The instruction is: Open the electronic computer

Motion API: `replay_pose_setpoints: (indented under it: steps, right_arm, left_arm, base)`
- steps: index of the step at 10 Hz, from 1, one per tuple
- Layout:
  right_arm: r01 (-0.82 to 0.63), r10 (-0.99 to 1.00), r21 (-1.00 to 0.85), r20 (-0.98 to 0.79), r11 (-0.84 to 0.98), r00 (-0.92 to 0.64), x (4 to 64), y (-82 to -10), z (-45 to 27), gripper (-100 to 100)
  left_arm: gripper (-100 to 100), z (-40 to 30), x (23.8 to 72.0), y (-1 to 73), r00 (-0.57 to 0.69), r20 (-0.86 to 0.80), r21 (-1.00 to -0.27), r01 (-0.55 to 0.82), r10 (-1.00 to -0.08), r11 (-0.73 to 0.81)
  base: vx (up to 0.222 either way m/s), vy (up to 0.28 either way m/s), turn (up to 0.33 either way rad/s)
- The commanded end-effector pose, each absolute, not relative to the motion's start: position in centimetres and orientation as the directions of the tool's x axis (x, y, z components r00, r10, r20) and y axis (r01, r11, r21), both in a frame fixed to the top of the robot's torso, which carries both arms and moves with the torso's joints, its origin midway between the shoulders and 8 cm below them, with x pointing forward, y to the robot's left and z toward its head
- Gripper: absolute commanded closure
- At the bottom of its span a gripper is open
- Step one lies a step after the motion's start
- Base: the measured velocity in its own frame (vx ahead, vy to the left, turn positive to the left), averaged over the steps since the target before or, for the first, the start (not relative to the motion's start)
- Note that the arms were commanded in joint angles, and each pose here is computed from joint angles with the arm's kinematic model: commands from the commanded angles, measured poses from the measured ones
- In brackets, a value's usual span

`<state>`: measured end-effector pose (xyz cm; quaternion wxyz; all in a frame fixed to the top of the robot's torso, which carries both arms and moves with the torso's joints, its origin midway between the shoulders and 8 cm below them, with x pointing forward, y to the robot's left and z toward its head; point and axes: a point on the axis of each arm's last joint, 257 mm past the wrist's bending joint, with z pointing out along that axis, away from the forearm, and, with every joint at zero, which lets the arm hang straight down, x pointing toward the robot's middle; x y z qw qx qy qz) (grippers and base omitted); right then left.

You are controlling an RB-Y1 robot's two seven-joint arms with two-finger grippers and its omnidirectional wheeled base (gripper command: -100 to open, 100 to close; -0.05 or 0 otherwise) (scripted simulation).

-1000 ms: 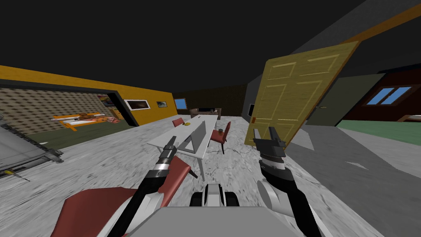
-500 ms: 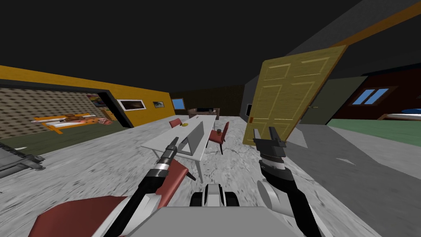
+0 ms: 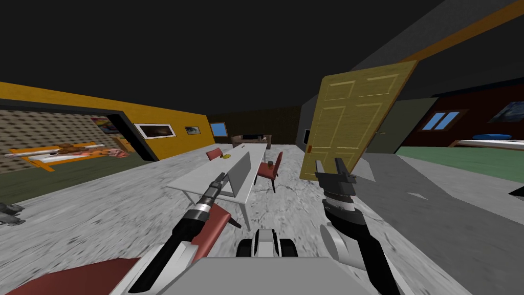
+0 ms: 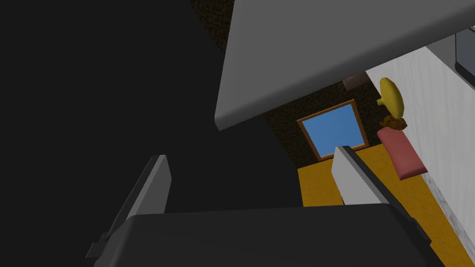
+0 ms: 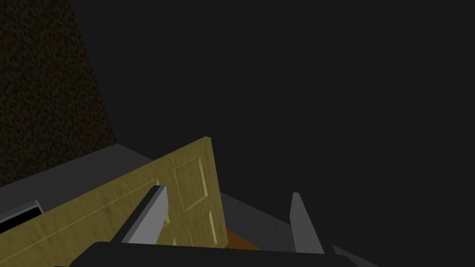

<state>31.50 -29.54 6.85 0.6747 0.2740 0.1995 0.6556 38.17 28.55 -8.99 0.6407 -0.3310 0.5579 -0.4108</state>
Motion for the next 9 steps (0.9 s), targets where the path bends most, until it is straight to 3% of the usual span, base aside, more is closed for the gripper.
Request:
replay_pose_setpoints:
  steps: [1, 8, 9]
  right_arm:
    - [-0.775, 0.994, 0.631, 0.090, -0.010, 0.061, 31.5, -29.5, 6.8, 0]
    - [-0.775, 0.994, 0.631, 0.090, -0.010, 0.061, 31.5, -29.5, 6.8, 0]
    - [-0.775, 0.994, 0.631, 0.090, -0.010, 0.061, 31.5, -29.5, 6.8, 0]
  left_arm:
    - [-100, -10.0, 38.2, 28.8, 0.021, -0.477, -0.872, 0.113, -0.879, 0.476]
    - [-100, -11.0, 38.0, 29.1, -0.005, -0.523, -0.851, 0.054, -0.852, 0.522]
    - [100, -10.9, 38.0, 29.1, -0.005, -0.523, -0.851, 0.053, -0.852, 0.522]
  base:
    - [0.027, -0.016, -0.054]
    - [0.043, -0.014, -0.035]
    - [0.009, 0.000, 0.000]
